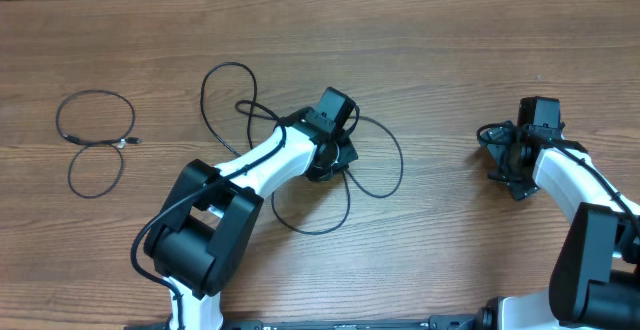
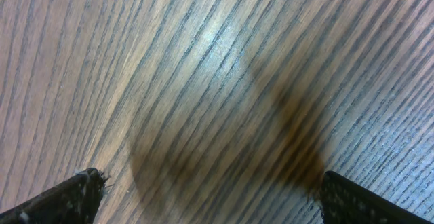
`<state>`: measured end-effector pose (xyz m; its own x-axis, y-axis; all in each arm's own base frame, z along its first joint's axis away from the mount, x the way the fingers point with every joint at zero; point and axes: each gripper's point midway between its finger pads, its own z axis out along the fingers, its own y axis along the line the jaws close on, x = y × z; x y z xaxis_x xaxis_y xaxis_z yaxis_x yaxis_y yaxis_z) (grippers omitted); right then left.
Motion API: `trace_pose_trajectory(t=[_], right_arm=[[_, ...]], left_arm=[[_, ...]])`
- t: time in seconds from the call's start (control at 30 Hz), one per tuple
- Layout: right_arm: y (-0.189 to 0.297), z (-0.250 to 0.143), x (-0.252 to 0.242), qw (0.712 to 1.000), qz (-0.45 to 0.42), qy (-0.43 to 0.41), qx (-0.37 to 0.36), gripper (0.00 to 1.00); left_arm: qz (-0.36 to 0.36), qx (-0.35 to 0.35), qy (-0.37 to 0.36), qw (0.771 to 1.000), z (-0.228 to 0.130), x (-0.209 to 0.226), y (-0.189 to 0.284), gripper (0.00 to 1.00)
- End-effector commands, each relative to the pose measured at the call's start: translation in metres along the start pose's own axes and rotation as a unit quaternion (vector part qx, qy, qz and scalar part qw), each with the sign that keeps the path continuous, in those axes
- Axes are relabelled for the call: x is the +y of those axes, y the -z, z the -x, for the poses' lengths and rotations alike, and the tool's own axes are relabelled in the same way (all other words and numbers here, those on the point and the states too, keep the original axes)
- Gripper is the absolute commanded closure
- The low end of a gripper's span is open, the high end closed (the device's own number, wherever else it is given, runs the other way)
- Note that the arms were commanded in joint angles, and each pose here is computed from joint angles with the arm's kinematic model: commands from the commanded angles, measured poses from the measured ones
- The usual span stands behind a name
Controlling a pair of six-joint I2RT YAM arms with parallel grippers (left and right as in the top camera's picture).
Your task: Untangle cables
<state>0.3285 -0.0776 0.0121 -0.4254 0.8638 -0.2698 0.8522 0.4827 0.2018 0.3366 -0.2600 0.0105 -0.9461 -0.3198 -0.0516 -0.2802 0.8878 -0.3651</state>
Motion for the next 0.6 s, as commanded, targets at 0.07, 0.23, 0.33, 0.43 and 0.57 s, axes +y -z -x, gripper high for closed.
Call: trace_pose_trajectory(t=[0.07, 0.23, 0.33, 0.43, 0.57], right_arm=[[0.004, 0.004, 0.001, 1.000, 0.005, 0.002, -0.008, 0.00], [0.004, 0.004, 0.001, 1.000, 0.005, 0.002, -0.008, 0.00], [0.004, 0.004, 0.001, 1.000, 0.004, 0.002, -0.009, 0.00], [0.004, 0.004, 0.001, 1.000, 0.005, 0.002, -0.008, 0.00], [0.004, 0.004, 0.001, 1.000, 0.004, 0.002, -0.009, 0.00]], left_arm=[[-0.137, -0.073, -0.185, 0.970, 0.012, -0.074, 0.098, 0.96], [-0.208, -0.190, -0.308, 0.909, 0.019, -0.111, 0.187, 0.96], [-0.215, -0.253, -0.332, 0.883, 0.026, -0.118, 0.224, 0.96], [-0.219, -0.295, -0.339, 0.866, 0.032, -0.123, 0.247, 0.96], [-0.231, -0.295, -0.331, 0.866, 0.032, -0.128, 0.247, 0.96]])
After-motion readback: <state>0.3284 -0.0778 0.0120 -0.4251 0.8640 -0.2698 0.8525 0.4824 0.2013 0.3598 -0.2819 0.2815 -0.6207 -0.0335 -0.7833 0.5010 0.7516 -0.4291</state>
